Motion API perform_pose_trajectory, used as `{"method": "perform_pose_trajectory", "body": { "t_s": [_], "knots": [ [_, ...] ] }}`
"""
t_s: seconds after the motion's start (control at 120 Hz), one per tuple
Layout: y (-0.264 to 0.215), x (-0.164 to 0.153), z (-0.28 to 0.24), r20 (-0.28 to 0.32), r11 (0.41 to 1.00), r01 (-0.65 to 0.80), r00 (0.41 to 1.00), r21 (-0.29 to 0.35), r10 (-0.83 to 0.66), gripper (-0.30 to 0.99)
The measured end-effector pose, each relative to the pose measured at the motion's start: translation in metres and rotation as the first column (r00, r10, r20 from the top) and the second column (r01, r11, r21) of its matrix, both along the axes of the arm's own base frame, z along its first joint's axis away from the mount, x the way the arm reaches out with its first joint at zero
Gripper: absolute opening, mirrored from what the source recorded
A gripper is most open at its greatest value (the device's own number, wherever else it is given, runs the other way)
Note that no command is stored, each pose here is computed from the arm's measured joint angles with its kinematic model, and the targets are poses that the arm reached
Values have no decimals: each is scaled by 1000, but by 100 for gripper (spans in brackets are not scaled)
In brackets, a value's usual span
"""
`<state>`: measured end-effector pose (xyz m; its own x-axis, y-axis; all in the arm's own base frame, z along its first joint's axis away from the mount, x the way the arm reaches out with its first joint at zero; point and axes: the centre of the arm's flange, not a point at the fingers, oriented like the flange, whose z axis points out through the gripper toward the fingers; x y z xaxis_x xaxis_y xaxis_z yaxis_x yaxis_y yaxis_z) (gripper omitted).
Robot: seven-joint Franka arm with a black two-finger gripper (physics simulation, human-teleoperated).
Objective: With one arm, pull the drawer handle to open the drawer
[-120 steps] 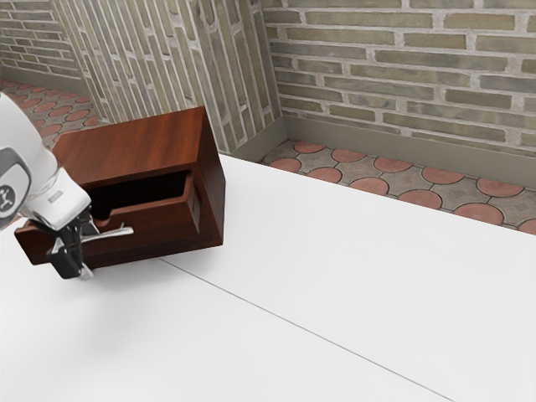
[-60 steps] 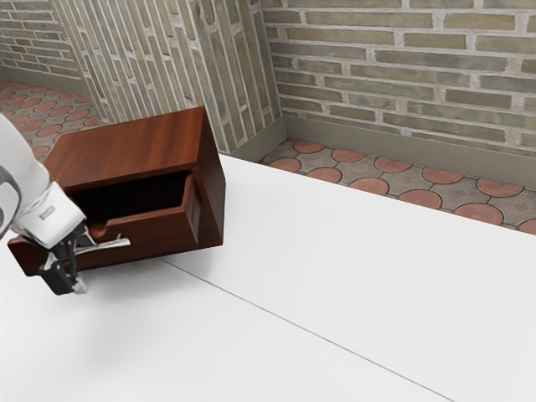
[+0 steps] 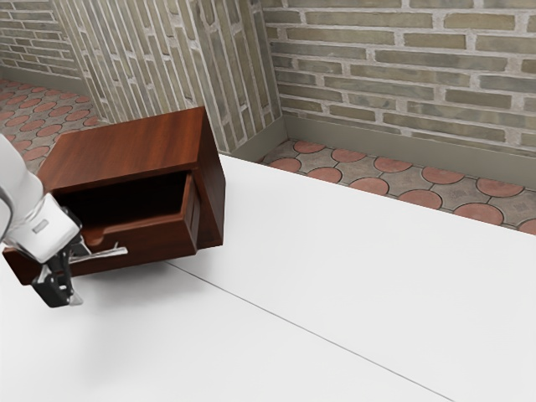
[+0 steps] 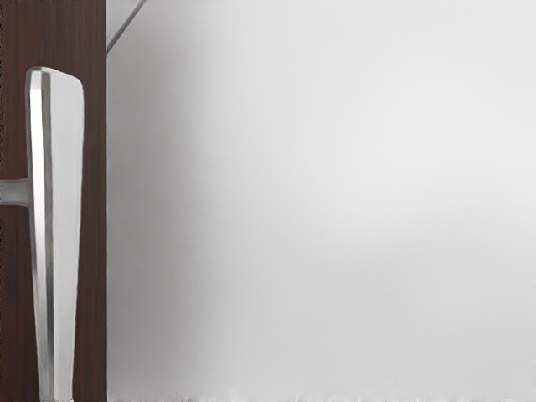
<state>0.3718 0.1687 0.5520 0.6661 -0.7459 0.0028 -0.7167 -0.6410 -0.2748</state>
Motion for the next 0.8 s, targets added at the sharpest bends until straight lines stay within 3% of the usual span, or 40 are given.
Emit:
{"method": "perform_pose_trajectory", "body": {
  "t_s": [0.167, 0.433, 0.675, 0.8],
  "knots": [
    [-8, -7, 0, 5, 1000, 4, 1000, 12, -4, 68],
    [-19, -22, 4, 24, 999, 11, 1000, 33, -11, 52],
    [-28, -26, 17, 52, 998, 12, 999, 54, -15, 63],
    [-38, -17, 59, 113, 997, 20, 993, 70, -28, 66]
  ]
}}
